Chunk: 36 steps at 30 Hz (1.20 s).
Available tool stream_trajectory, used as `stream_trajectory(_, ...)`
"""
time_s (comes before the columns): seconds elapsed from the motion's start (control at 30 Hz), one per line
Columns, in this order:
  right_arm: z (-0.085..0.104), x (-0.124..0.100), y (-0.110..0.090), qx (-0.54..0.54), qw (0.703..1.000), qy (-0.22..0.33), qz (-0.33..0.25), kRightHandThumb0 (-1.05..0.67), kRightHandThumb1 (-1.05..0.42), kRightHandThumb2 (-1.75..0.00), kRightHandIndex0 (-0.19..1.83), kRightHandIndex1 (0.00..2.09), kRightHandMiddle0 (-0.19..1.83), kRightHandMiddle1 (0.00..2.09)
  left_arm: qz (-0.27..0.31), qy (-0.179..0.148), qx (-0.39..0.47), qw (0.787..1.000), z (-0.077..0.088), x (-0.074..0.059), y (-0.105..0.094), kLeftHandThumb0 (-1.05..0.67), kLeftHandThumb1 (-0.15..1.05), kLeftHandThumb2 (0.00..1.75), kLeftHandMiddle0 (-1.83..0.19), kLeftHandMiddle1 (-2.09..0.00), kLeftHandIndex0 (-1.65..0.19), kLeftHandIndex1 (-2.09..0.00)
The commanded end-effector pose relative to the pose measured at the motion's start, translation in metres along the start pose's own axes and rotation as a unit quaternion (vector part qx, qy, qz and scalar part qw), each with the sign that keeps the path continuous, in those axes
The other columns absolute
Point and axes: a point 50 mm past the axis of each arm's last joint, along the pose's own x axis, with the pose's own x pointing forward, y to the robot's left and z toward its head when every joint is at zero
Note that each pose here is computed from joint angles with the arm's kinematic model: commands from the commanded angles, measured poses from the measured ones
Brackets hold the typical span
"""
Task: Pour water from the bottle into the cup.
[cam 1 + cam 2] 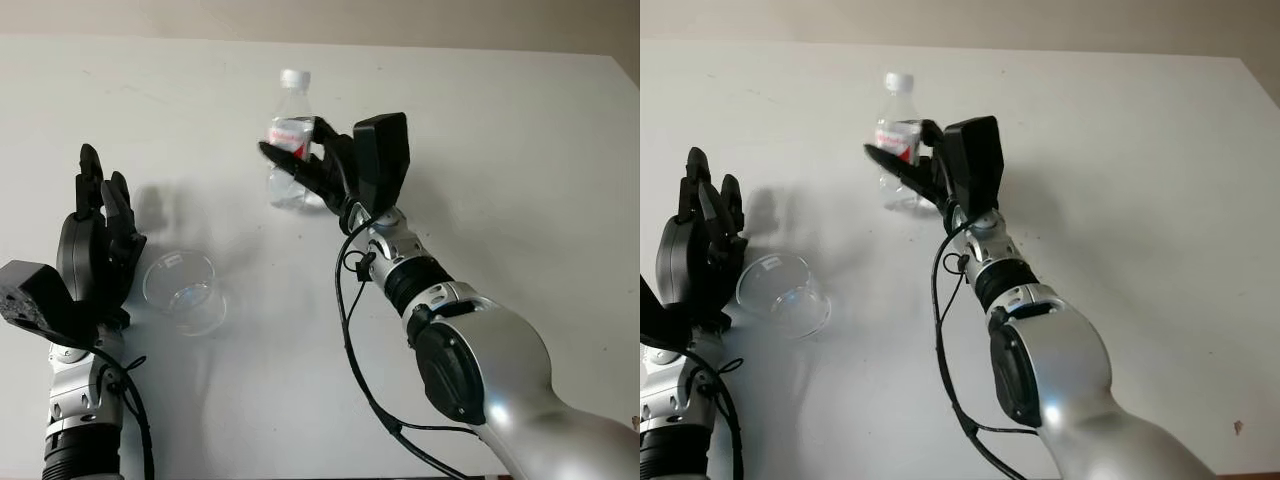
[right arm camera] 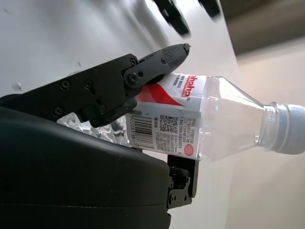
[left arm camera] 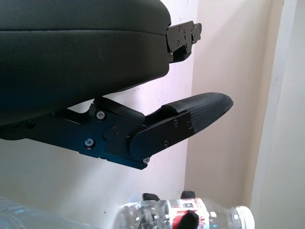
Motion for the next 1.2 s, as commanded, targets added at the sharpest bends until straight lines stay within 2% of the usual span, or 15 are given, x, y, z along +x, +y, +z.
stream_trajectory(0.0, 0.003, 0.001, 0.001, -0.04, 0.999, 0.012, 0.026, -0.28, -0.99, -0.05, 0.5, 2.09, 0.41, 2.09, 0.004, -0.007, 0.002, 1.0, 0.001, -0.002, 0.0, -0.69, 1.05, 0.78, 0.13, -0.05, 0.19, -0.04)
stream_trajectory(0.17, 0.0, 0.0, 0.005, -0.119, 0.99, 0.033, 0.069, -0.28, -1.0, -0.06, 0.59, 2.09, 0.42, 2.09, 0.005, -0.009, -0.001, 1.0, 0.001, -0.004, 0.001, -0.69, 1.05, 0.77, 0.13, -0.05, 0.19, -0.04)
stream_trajectory(0.4, 0.002, 0.001, 0.008, -0.142, 0.988, 0.015, 0.053, -0.3, -1.03, -0.06, 0.68, 2.09, 0.47, 2.09, 0.007, -0.01, 0.002, 1.0, 0.0, -0.005, 0.001, -0.69, 1.05, 0.76, 0.12, -0.06, 0.18, -0.04)
stream_trajectory(0.5, 0.006, 0.001, 0.008, -0.171, 0.985, -0.008, 0.027, -0.29, -1.05, -0.08, 0.85, 2.09, 0.61, 2.09, 0.007, -0.009, 0.003, 1.0, 0.0, -0.005, 0.002, -0.69, 1.05, 0.76, 0.11, -0.06, 0.18, -0.04)
stream_trajectory(0.6, 0.01, 0.001, 0.008, -0.19, 0.981, -0.027, 0.017, -0.25, -1.05, -0.13, 0.9, 2.09, 0.67, 2.09, 0.007, -0.01, 0.005, 1.0, -0.001, -0.004, 0.002, -0.69, 1.05, 0.75, 0.11, -0.06, 0.18, -0.04)
stream_trajectory(0.7, 0.024, 0.001, 0.007, -0.217, 0.974, -0.069, 0.002, -0.18, -1.05, -0.19, 0.95, 2.09, 0.73, 2.09, 0.007, -0.008, 0.004, 1.0, -0.001, -0.004, 0.003, -0.7, 1.05, 0.75, 0.11, -0.06, 0.18, -0.04)
stream_trajectory(0.8, 0.038, 0.0, 0.006, -0.231, 0.966, -0.118, -0.011, -0.15, -1.05, -0.22, 1.12, 2.09, 0.95, 2.09, 0.009, -0.007, 0.006, 1.0, -0.001, -0.003, 0.003, -0.7, 1.05, 0.76, 0.1, -0.06, 0.17, -0.05)
stream_trajectory(0.87, 0.047, -0.001, 0.005, -0.254, 0.956, -0.147, -0.018, -0.14, -1.05, -0.23, 1.25, 2.09, 1.09, 2.09, 0.007, -0.008, 0.005, 1.0, -0.001, -0.003, 0.003, -0.69, 1.05, 0.77, 0.11, -0.05, 0.18, -0.05)
stream_trajectory(0.97, 0.061, -0.005, 0.005, -0.322, 0.926, -0.196, -0.027, -0.12, -1.05, -0.23, 1.29, 2.09, 1.14, 2.09, 0.006, -0.009, 0.003, 1.0, -0.001, -0.003, 0.003, -0.7, 1.05, 0.76, 0.11, -0.05, 0.18, -0.04)
stream_trajectory(1.17, 0.08, -0.011, 0.007, -0.428, 0.866, -0.257, -0.027, -0.13, -1.05, -0.19, 1.24, 2.09, 1.04, 2.09, 0.004, -0.006, 0.007, 1.0, -0.002, -0.002, 0.002, -0.69, 1.05, 0.76, 0.1, -0.06, 0.18, -0.05)
